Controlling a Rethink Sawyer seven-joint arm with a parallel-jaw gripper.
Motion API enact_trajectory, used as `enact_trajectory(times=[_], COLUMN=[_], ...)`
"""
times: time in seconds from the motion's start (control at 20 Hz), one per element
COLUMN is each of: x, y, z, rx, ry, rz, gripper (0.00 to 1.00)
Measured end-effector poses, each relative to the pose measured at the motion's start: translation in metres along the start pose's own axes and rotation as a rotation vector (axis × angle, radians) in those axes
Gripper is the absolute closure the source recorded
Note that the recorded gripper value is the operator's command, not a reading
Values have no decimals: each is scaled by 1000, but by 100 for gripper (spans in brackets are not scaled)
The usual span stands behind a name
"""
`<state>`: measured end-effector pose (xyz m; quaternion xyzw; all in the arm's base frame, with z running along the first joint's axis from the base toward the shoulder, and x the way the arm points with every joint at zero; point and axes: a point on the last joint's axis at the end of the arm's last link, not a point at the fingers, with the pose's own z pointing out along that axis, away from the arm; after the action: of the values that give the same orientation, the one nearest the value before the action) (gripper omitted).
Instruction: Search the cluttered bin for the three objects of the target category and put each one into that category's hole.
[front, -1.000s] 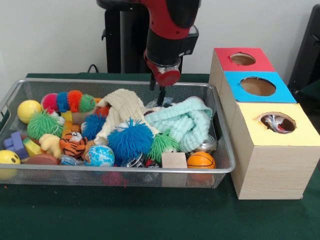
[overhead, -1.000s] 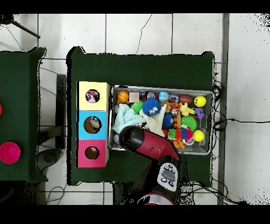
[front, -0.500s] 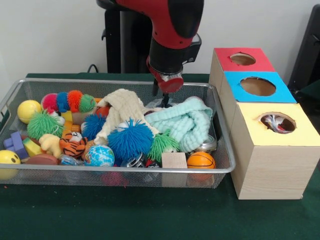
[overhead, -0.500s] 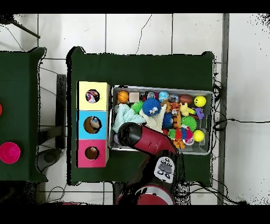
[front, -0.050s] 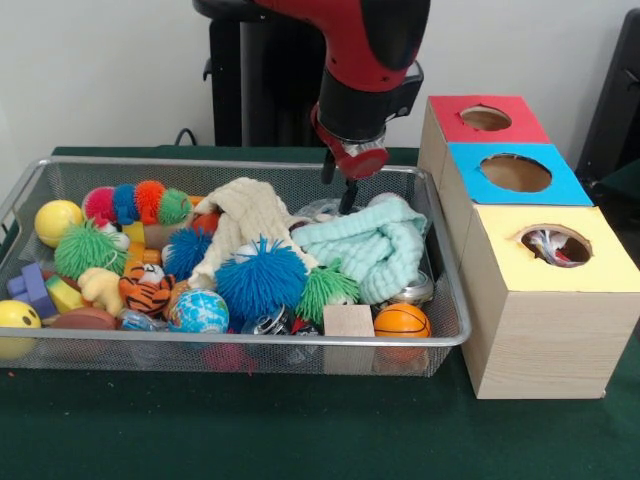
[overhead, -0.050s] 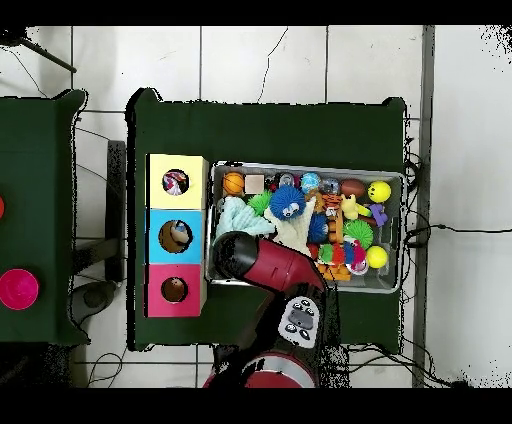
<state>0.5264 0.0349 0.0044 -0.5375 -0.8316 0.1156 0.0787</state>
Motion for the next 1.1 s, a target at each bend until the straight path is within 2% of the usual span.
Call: enact_trajectory(times=[0.25, 0.55, 0.8, 0.85, 1.1], x=[-3, -23, -29, -28, -25], y=[2, 12, 15, 16, 18], z=[15, 34, 48, 49, 51], rx=[13, -16, -19, -16, -12], ry=[1, -36, -41, -42, -41], rz=[-2, 9, 12, 7, -3], gripper=[0, 0, 0, 100, 100])
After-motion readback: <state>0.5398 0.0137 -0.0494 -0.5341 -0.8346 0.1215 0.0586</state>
